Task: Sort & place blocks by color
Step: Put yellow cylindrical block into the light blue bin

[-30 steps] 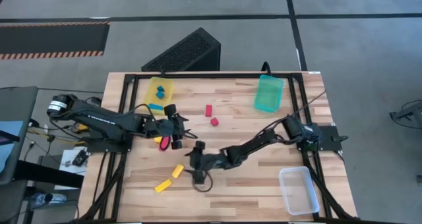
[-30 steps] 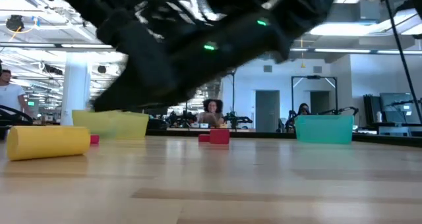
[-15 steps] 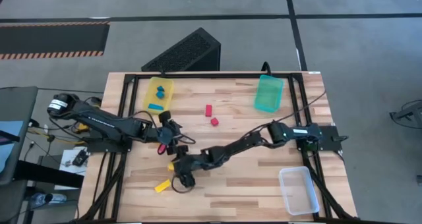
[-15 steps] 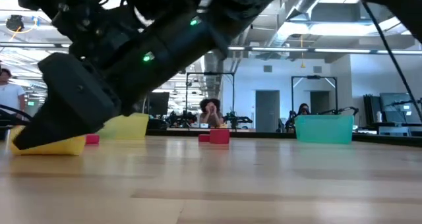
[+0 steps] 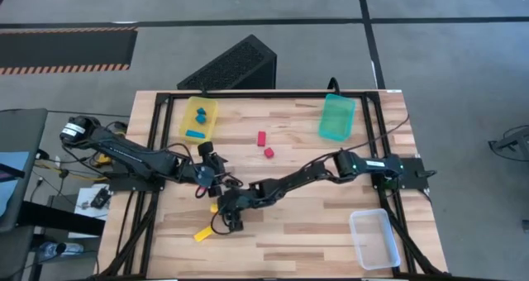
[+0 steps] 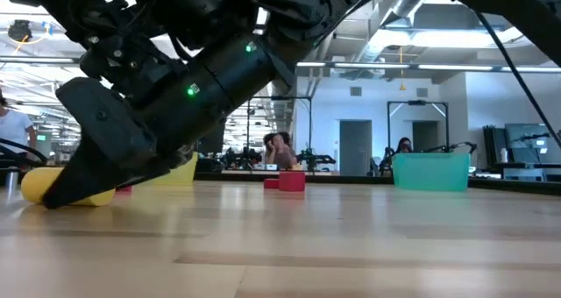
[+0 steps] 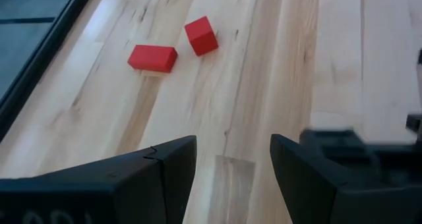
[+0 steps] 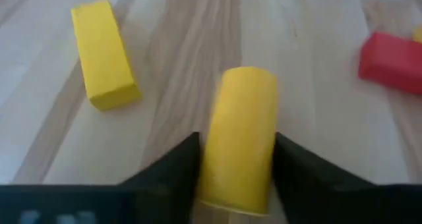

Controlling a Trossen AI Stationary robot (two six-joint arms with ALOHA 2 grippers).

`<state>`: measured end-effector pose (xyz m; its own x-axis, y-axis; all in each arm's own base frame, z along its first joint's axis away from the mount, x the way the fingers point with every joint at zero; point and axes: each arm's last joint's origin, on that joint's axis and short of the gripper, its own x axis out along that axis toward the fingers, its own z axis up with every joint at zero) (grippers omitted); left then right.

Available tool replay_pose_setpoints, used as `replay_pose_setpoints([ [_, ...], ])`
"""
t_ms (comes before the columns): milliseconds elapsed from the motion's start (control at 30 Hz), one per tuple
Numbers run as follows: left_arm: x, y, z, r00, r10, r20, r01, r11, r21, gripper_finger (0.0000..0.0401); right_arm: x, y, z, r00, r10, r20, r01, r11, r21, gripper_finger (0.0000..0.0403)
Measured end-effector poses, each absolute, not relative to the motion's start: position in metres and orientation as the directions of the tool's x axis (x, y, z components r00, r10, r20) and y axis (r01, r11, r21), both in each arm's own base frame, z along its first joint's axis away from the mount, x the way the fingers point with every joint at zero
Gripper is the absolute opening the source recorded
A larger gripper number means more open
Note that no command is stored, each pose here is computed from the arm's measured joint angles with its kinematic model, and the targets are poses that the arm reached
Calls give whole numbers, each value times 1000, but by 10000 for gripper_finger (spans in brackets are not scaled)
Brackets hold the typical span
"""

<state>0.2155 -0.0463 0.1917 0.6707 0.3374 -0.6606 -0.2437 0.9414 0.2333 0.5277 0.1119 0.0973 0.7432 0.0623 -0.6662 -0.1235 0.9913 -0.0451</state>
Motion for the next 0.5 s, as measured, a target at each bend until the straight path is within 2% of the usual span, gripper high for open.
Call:
replay_pose_setpoints([
  [100,215,-46,191,662,344,-665,-244,939,243,184,518,123,103,701,1,-713,-90,992,-86,116],
  [267,217,-44,194,673,419,-610,-323,908,267,184,493,153,116,619,-202,-759,-68,949,-308,119],
  [367,223,-46,199,728,378,-572,-320,925,205,184,475,157,128,557,-336,-760,-44,901,-431,119],
  [500,231,-50,209,808,327,-490,-284,945,163,184,447,142,144,496,-489,-718,76,848,-525,119],
])
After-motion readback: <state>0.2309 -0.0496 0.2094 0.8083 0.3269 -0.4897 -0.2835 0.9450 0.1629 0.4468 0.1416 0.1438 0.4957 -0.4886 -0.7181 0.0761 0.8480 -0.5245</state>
